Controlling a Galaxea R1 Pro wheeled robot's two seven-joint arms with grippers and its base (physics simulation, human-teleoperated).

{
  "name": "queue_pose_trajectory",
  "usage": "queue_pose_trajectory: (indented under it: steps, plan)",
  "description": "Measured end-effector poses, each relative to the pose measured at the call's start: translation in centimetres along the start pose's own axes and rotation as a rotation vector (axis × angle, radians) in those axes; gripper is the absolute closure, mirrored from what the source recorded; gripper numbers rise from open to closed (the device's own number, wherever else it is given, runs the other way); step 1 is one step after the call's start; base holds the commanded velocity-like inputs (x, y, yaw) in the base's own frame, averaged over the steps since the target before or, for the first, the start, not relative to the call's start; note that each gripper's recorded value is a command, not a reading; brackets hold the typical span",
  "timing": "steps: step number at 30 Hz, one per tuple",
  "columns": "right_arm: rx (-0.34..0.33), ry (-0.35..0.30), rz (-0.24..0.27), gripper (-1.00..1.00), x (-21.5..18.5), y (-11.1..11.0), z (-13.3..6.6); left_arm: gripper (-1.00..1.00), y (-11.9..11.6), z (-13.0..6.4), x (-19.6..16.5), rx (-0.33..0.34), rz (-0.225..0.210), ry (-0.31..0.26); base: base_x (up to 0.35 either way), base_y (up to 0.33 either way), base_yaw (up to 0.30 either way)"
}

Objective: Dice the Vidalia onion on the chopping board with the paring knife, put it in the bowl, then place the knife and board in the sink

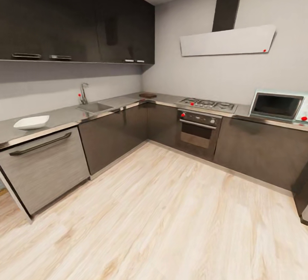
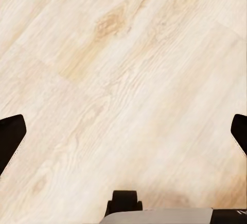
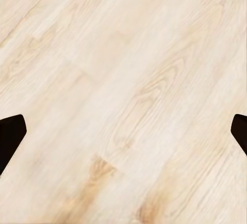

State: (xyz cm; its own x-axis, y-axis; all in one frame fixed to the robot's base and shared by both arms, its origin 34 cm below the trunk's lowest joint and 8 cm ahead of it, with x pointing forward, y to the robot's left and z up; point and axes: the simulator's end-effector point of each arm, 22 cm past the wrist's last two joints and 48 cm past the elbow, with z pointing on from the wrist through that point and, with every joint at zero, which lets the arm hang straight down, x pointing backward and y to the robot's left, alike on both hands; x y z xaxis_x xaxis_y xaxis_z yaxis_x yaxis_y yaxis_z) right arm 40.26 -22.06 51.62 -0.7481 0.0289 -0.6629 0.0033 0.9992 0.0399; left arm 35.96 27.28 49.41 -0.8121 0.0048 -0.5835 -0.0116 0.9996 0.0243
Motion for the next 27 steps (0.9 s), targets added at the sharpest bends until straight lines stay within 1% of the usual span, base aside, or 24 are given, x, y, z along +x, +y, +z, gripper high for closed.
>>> queue_pose_trajectory:
  steps: [27]
  plan:
    - [0.001, -0.001, -0.003, -1.0, -0.05, -0.13, 0.02, -1.0, 0.0, -0.01, 0.02, 0.0, 0.0, 0.0, 0.345, 0.0, 0.0]
